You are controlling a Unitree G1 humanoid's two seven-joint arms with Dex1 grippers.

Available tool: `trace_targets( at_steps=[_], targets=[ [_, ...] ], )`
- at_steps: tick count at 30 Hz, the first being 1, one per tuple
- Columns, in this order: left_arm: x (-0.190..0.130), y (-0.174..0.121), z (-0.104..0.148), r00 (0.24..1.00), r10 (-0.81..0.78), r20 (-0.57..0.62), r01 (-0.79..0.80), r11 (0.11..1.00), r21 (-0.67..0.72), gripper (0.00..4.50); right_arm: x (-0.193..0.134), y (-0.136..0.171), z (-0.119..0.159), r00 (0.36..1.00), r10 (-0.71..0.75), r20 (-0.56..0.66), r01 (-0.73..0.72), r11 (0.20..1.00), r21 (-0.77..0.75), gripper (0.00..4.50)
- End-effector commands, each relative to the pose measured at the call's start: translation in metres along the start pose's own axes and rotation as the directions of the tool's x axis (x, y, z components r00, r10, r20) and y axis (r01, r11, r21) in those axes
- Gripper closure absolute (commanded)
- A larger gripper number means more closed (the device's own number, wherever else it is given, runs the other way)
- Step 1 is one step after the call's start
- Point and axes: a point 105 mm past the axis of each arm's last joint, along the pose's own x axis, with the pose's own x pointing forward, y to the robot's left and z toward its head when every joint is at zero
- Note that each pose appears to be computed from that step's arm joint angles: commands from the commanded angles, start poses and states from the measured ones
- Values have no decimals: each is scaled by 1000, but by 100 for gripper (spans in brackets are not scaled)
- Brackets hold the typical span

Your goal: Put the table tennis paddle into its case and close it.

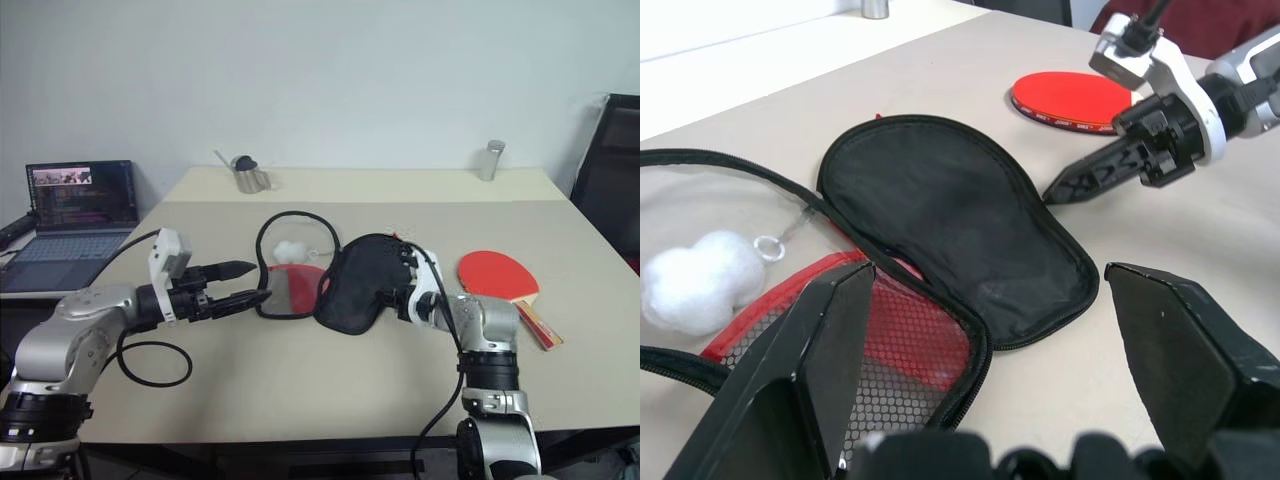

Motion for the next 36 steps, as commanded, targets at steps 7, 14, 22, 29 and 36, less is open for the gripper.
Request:
trace_targets(
  at_steps=[7,14,22,29,36],
  targets=[
    [-6,5,14,1000,20,23,-21,999,47,47,8,17,-10,999,28,26,-26,997,-66,251],
    [-5,7,13,999,34,19,-35,998,50,47,23,27,-5,997,31,65,-26,996,-81,251],
    [-5,7,12,999,36,13,-36,998,54,47,19,10,8,995,-21,101,26,999,-46,345],
    [-1,-2,17,1000,-15,18,14,998,57,47,1,-22,24,989,-101,107,100,995,9,448],
    [5,-8,19,999,-50,18,48,997,65,47,-12,-31,24,990,-114,82,112,993,29,448]
  ],
)
